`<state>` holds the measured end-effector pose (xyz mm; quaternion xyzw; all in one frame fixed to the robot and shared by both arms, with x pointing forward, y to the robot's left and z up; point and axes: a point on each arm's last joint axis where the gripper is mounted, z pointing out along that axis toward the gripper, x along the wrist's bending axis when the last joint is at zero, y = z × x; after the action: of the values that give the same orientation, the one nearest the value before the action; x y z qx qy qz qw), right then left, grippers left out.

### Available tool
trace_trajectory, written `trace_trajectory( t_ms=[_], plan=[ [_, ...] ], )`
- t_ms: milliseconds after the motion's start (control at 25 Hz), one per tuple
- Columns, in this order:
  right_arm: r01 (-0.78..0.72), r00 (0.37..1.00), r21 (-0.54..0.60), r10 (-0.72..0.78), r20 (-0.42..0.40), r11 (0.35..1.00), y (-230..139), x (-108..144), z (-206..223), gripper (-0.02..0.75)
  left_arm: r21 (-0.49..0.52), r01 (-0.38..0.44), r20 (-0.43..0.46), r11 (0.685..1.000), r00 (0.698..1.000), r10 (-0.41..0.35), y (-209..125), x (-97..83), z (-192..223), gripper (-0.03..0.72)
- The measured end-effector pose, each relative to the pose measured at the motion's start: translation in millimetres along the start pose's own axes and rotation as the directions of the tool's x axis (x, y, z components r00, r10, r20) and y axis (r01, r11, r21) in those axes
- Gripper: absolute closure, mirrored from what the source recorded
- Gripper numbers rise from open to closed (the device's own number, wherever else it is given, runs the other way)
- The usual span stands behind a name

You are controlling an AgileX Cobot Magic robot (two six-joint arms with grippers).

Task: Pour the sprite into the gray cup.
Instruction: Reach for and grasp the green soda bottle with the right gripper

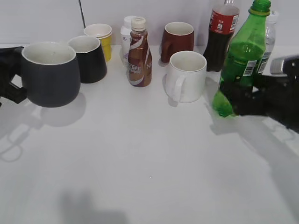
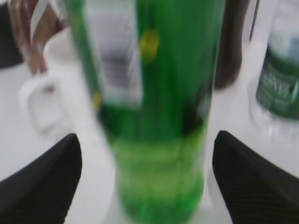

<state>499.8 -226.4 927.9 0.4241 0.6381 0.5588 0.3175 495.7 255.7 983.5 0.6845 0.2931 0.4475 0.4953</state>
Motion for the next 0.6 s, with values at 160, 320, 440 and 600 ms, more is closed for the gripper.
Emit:
trace_trajectory(
  t_ms=[160,320,440,600],
  plan=[
    [-0.011,0.999,-0.014,0.010,-0.032,1.000,12,-4,23,0.078,0.045,0.009,0.048,0.999,0.999,-0.012,3,-12.1,1,0.643],
    [-0.032,0.999,0.002,0.032,-0.035,0.999,17,-6,33,0.254,0.032,-0.006,0.140,0.999,0.990,0.002,14,-35.9,2,0.643],
    [0.020,0.997,0.021,-0.019,-0.074,1.000,24,-2,29,0.323,0.009,-0.031,0.212,0.999,0.977,0.028,26,-55.8,0,0.643],
    [0.191,0.968,0.014,-0.186,-0.170,0.981,47,14,13,0.323,-0.011,-0.014,0.264,1.000,0.964,0.016,45,-77.9,-9,0.643]
  ],
)
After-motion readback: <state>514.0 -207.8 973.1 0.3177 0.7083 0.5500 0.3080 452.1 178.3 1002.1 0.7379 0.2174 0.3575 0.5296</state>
